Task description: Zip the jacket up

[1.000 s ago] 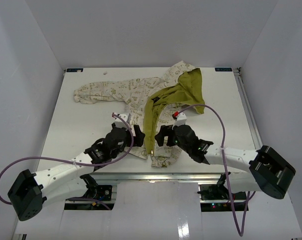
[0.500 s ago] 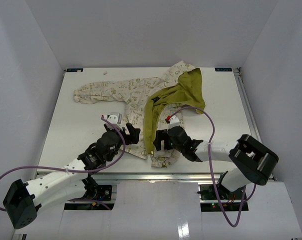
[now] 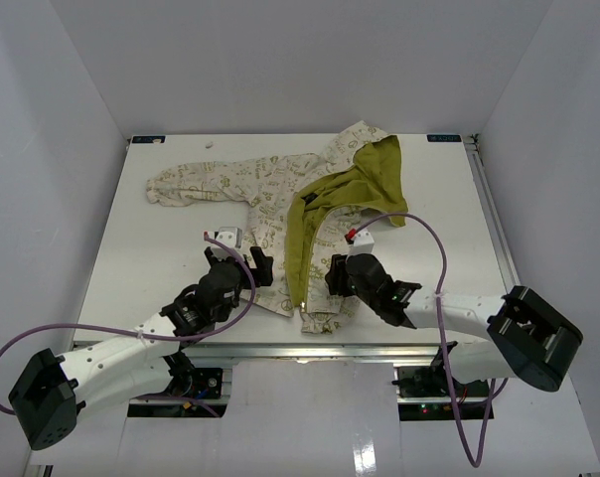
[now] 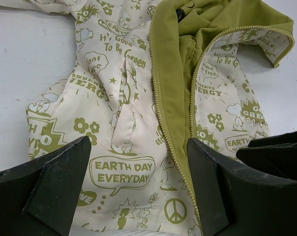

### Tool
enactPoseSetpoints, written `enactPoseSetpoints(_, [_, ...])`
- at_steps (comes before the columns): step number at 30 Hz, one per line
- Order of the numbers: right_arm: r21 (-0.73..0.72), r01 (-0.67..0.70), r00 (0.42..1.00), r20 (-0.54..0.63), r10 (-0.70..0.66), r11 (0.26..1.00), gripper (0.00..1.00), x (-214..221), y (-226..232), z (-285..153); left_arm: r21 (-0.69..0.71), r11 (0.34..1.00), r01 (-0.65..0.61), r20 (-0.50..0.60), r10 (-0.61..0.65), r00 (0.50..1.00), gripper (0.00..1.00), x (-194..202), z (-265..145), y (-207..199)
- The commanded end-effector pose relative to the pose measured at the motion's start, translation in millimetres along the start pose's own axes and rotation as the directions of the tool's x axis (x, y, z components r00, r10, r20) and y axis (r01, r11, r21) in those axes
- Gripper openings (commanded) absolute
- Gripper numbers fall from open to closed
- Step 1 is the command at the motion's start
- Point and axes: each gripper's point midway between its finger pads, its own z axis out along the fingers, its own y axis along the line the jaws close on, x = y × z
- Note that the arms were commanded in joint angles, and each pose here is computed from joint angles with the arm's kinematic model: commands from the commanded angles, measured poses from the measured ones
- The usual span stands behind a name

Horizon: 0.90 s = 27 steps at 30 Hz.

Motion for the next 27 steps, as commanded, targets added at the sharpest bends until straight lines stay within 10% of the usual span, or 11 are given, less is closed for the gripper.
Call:
enactPoseSetpoints(1, [-0.042, -0.034, 0.998, 0.051, 0.036, 0.999, 0.55, -10, 5, -9, 0.001, 1.0, 0.017, 0.025, -0.017, 1.0, 0.89, -8, -1, -2])
enactPoseSetpoints(18, [-0.024, 0.017, 0.996, -0.088, -0.019, 1.0, 0.71, 29, 51, 1, -0.044, 0.999, 0.0, 0.03, 0.002, 1.0, 0.89, -8, 2, 5])
enactPoseSetpoints(27, [0.031, 0.028, 0.994, -0.108, -0.024, 0.999, 0.51, 52, 31, 7, -0.036, 0.999, 0.006, 0.034, -0.005, 0.999, 0.89, -10, 0, 4])
